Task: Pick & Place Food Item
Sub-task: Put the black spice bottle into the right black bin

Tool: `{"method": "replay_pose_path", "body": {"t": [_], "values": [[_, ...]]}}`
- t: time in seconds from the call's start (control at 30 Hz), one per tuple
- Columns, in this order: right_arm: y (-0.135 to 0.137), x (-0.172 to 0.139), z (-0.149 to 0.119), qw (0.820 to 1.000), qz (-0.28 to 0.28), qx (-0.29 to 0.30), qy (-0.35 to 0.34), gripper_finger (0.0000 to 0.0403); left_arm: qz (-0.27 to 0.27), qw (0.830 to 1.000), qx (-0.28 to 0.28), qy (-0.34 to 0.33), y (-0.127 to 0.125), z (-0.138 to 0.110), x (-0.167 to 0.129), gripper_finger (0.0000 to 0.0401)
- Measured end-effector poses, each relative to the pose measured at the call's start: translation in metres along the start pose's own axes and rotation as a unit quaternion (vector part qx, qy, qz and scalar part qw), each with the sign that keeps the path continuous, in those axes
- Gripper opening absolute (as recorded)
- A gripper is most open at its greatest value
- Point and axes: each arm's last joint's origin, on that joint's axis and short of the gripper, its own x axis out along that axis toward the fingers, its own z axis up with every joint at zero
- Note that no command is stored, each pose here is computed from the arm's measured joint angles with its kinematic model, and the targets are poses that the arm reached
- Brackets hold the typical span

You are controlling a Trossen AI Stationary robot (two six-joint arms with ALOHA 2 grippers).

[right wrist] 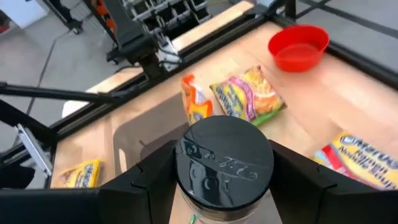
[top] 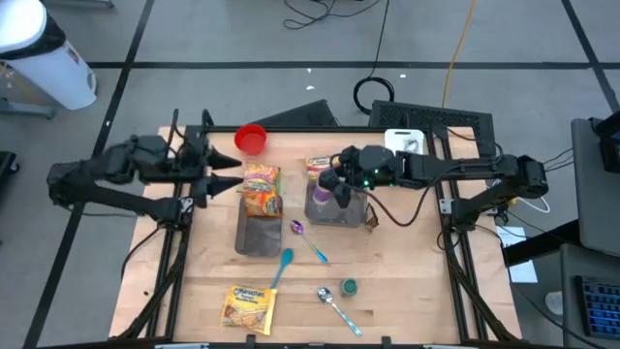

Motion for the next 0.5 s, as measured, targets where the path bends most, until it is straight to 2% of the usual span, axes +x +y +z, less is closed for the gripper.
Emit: {"method": "replay_pose_path", "body": {"t": [0.23,0.4,0.5], "values": [[-0.002,0.01,-0.015,1.0,-0.011,-0.006,0.015,0.0199,-0.05,0.995,-0.075,-0.049,0.014,-0.054,0.04,0.0278],[-0.005,0.027,-0.024,0.999,-0.018,-0.031,0.031,0.0199,-0.06,0.988,-0.099,-0.101,0.02,-0.072,0.056,0.0278],[-0.007,0.039,-0.03,0.998,-0.023,-0.05,0.044,0.0199,-0.034,0.985,-0.095,-0.137,0.022,-0.071,0.06,0.0278]]}}
